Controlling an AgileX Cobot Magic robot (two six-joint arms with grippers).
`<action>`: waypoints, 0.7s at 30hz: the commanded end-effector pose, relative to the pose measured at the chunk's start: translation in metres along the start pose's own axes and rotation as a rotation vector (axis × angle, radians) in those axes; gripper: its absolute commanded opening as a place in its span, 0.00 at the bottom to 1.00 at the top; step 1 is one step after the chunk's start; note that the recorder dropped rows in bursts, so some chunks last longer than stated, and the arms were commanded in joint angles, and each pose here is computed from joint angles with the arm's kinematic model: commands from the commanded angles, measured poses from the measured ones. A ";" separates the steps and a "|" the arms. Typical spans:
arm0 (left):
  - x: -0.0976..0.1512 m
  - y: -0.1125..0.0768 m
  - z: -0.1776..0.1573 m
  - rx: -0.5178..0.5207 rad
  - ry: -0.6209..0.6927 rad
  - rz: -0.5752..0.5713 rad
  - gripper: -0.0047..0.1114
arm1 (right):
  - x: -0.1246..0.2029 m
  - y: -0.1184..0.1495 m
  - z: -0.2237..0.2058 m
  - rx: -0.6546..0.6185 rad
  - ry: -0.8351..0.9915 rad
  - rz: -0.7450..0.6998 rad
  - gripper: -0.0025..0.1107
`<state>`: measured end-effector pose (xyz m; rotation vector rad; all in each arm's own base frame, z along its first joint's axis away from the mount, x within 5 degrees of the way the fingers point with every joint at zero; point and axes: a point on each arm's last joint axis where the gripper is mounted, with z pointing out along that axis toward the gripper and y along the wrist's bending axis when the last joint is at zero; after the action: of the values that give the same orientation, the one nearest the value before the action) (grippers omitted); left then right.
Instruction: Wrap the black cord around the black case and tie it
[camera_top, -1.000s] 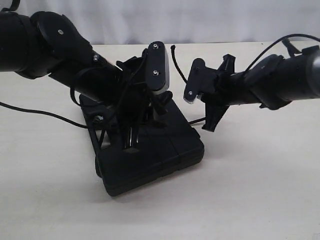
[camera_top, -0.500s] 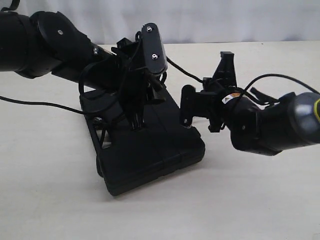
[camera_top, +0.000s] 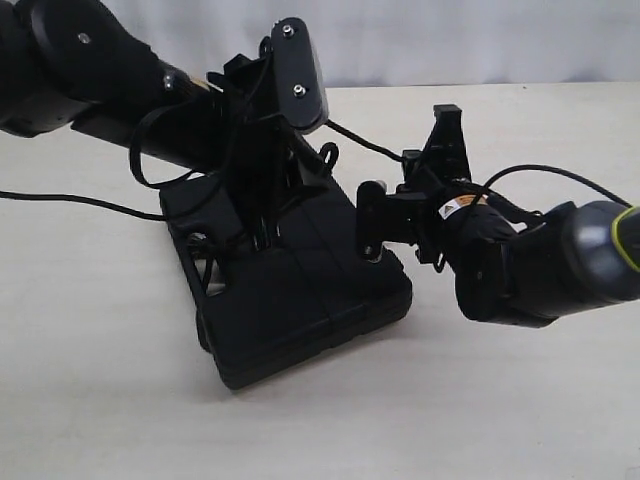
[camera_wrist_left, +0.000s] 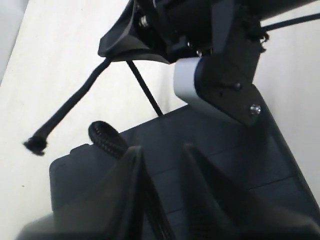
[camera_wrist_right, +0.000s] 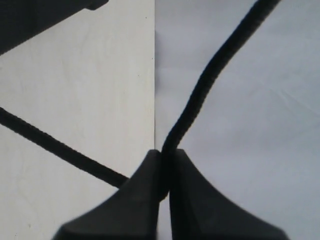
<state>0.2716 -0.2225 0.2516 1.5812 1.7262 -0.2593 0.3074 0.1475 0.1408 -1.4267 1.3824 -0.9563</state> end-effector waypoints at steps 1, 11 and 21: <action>-0.002 0.008 -0.010 -0.064 -0.012 -0.061 0.26 | 0.004 0.000 -0.002 0.029 0.019 -0.012 0.06; 0.021 0.006 -0.016 0.096 0.101 -0.079 0.42 | 0.014 0.004 -0.005 0.008 0.100 -0.051 0.06; 0.033 0.008 0.012 0.100 0.114 -0.062 0.43 | 0.027 0.019 -0.017 -0.043 0.161 -0.123 0.06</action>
<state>0.2783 -0.2010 0.2331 1.6613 1.8776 -0.3250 0.2892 0.1275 0.1230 -1.5460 1.4223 -1.0777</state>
